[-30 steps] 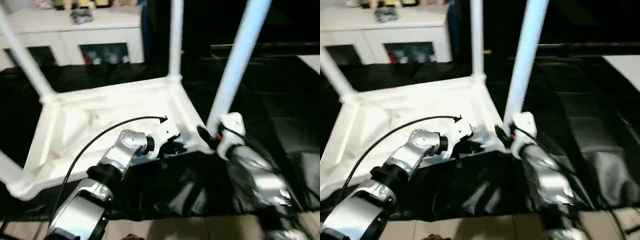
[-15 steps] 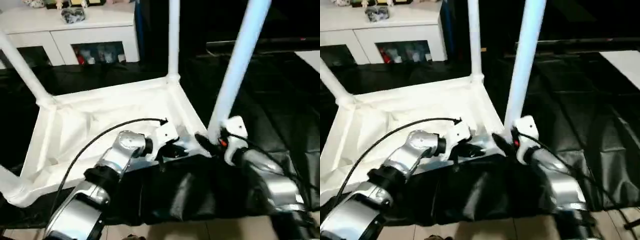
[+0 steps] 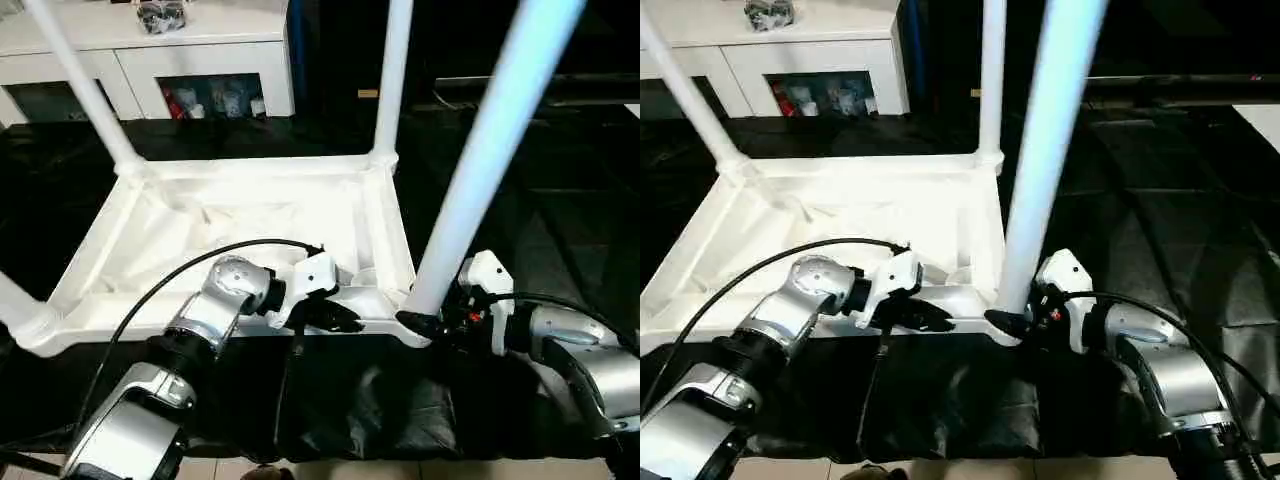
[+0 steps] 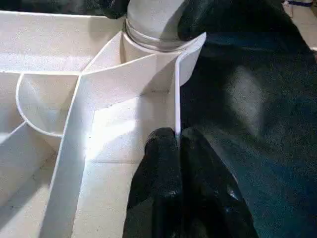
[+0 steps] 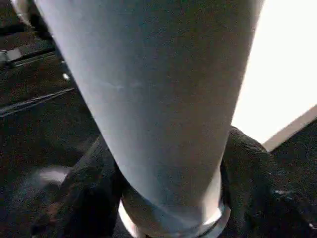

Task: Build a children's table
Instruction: Rotate leg to tighten

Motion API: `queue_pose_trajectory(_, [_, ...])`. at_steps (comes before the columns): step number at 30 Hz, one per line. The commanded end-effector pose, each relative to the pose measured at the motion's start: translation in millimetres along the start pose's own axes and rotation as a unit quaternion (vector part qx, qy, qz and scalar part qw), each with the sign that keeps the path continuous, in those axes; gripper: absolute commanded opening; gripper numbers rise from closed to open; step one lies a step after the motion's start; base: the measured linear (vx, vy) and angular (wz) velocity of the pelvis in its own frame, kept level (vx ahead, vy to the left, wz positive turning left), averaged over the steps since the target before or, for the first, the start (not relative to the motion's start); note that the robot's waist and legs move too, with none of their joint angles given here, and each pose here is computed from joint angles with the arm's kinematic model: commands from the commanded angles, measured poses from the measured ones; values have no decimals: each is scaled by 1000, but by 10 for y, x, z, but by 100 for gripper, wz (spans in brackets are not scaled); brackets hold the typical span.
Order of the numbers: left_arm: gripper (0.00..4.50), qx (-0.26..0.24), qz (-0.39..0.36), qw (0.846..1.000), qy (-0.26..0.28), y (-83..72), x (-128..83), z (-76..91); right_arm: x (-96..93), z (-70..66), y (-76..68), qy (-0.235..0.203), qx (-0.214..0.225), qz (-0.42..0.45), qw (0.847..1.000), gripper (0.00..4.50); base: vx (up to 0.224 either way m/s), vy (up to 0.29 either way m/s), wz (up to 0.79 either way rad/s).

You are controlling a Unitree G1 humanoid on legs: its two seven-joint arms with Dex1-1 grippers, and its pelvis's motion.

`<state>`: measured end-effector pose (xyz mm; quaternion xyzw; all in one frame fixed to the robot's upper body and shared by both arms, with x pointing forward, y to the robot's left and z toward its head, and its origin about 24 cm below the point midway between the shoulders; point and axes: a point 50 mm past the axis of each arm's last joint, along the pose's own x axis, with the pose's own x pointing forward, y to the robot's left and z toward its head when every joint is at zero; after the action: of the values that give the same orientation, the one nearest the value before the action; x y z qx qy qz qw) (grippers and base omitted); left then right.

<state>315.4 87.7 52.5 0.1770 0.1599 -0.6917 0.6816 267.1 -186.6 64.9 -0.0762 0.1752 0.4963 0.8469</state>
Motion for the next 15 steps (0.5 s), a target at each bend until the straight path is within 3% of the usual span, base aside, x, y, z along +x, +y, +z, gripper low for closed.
queue_pose_trajectory(1, [0, 1, 0, 1000, -3, -6, 7, 15, 126, -102, 159, 21, 11, 73, 997, 245, 0, 0, 0])
queue_pose_trajectory(5, [0, -13, 4, 1000, -3, -28, -53, -27, 145, -60, 170, 23, 3, 106, 994, 231, 0, 0, 0])
queue_pose_trajectory(15, [0, -31, 36, 999, 17, -93, -382, -162, 402, -21, 211, 8, -8, 139, 990, 205, 0, 0, 0])
